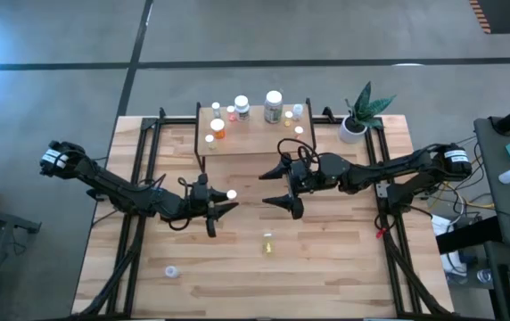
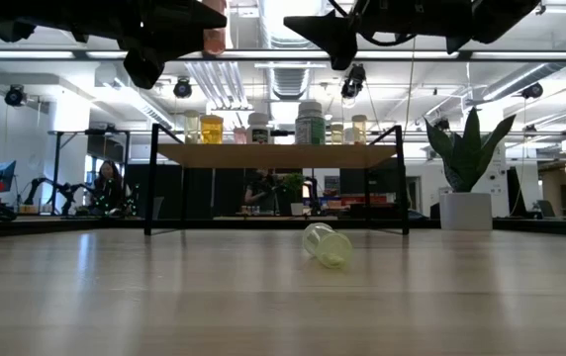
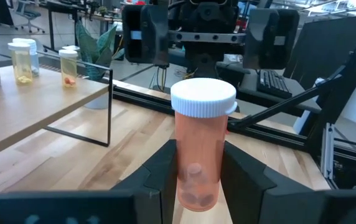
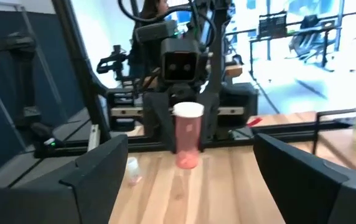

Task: Pick and place medicine bottles onto shelf by color
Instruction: Put the pink medicine bottle on the shelf

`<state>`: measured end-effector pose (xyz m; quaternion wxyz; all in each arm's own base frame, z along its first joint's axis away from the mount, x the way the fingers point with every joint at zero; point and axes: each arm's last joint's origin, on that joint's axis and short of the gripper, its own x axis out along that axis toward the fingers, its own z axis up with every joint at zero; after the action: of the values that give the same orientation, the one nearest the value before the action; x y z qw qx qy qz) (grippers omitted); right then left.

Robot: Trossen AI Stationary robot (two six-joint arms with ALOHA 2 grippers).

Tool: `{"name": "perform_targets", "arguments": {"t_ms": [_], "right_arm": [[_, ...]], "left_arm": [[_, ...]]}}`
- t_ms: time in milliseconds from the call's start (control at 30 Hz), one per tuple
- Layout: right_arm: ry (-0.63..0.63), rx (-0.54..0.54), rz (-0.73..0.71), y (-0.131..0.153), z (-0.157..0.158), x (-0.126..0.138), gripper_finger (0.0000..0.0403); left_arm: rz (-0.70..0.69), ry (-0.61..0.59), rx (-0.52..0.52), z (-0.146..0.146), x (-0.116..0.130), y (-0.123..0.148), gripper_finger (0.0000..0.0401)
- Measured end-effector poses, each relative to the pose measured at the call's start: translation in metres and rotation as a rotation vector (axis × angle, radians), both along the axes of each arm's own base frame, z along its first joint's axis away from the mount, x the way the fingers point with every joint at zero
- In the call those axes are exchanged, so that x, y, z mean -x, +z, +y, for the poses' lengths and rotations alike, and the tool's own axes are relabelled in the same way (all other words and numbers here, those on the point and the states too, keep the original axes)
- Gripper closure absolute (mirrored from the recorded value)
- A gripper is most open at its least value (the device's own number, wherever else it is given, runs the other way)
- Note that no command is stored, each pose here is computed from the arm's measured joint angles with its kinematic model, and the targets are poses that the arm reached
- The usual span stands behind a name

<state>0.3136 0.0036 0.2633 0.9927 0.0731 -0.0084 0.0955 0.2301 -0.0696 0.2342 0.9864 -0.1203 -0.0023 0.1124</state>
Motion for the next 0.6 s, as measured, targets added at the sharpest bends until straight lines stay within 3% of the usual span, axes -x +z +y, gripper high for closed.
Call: {"name": "perform_targets", "arguments": {"t_ms": [300,600], "right_arm": [[-0.015,-0.016,-0.063,0.006,0.0,0.0,0.0064],[-0.007,-0.077,-0.035,-0.007,0.001,-0.01,0.0064]], "left_arm": [[0.001,-0.014,-0.001,0.0,0.0,0.0,0.0315],[0.002,-0.029,-0.007,-0.001,0.0,0.0,0.0315]]}}
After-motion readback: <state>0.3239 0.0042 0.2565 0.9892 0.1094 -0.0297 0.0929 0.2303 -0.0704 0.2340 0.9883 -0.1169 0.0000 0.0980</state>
